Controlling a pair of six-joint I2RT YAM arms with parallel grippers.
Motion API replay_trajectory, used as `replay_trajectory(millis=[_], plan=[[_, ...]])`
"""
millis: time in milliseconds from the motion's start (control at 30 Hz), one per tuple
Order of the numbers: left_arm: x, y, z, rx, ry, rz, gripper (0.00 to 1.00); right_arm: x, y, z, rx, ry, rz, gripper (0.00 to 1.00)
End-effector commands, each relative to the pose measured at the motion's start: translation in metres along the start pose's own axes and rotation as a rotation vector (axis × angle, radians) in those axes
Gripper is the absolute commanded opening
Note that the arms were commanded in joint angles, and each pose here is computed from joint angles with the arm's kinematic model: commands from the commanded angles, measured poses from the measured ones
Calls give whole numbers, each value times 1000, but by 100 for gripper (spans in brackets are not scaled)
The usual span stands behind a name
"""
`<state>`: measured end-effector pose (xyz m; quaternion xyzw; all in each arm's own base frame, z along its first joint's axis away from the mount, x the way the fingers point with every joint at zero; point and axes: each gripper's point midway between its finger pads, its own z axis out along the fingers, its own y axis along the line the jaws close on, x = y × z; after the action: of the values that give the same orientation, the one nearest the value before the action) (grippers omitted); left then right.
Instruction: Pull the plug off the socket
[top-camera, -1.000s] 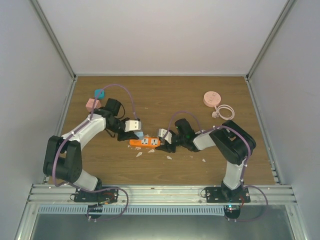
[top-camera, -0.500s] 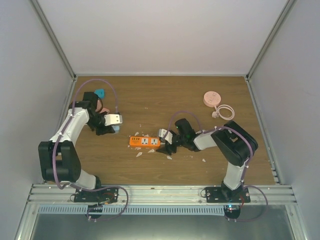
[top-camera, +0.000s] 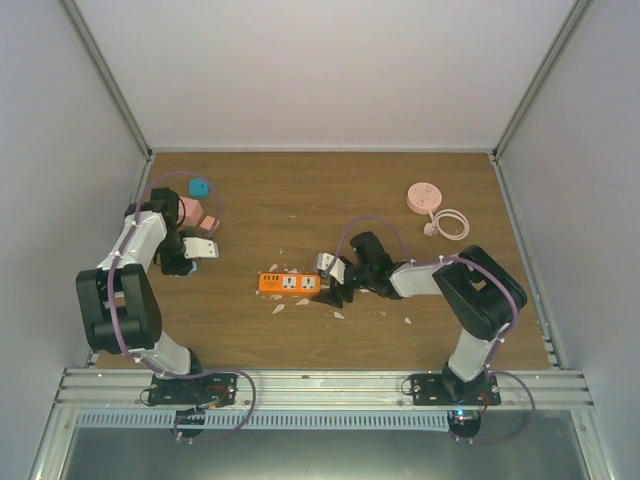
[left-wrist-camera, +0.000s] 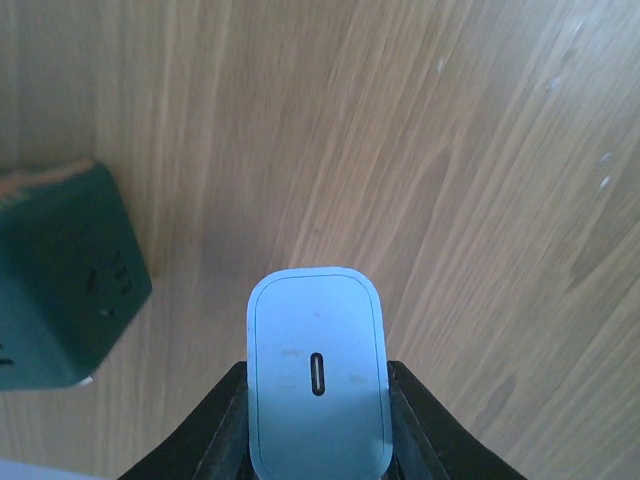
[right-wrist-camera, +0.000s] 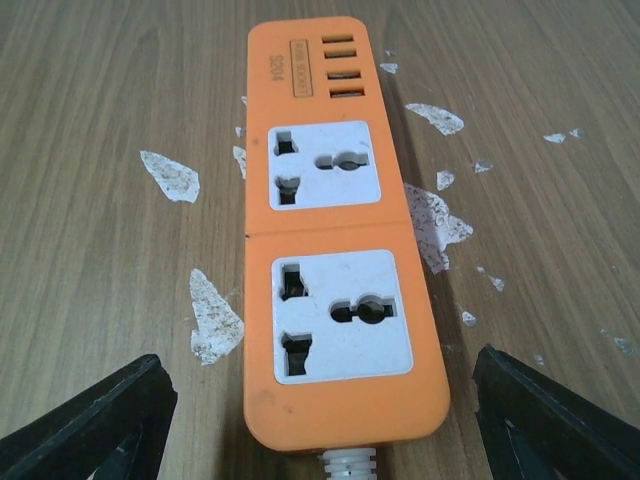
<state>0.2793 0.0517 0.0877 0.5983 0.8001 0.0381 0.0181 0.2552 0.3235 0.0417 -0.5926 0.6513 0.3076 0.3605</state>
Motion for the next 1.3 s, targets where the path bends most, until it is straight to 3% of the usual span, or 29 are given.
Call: replay_trajectory(millis=[0,467,900,1267], plan=[[29,11,9,-13,160,-6,22,-17,1,-5,-8,-21,-33,83],[38,9,39,24,282,-22,29,-23,-1,-11,-7,-5,-45,83],[18,3,46,51,262,-19,62,-33,-12,-28,6,45,-90,83],[-14,12,26,79,114,-85,84,-22,-19,-62,19,135,-63,83]])
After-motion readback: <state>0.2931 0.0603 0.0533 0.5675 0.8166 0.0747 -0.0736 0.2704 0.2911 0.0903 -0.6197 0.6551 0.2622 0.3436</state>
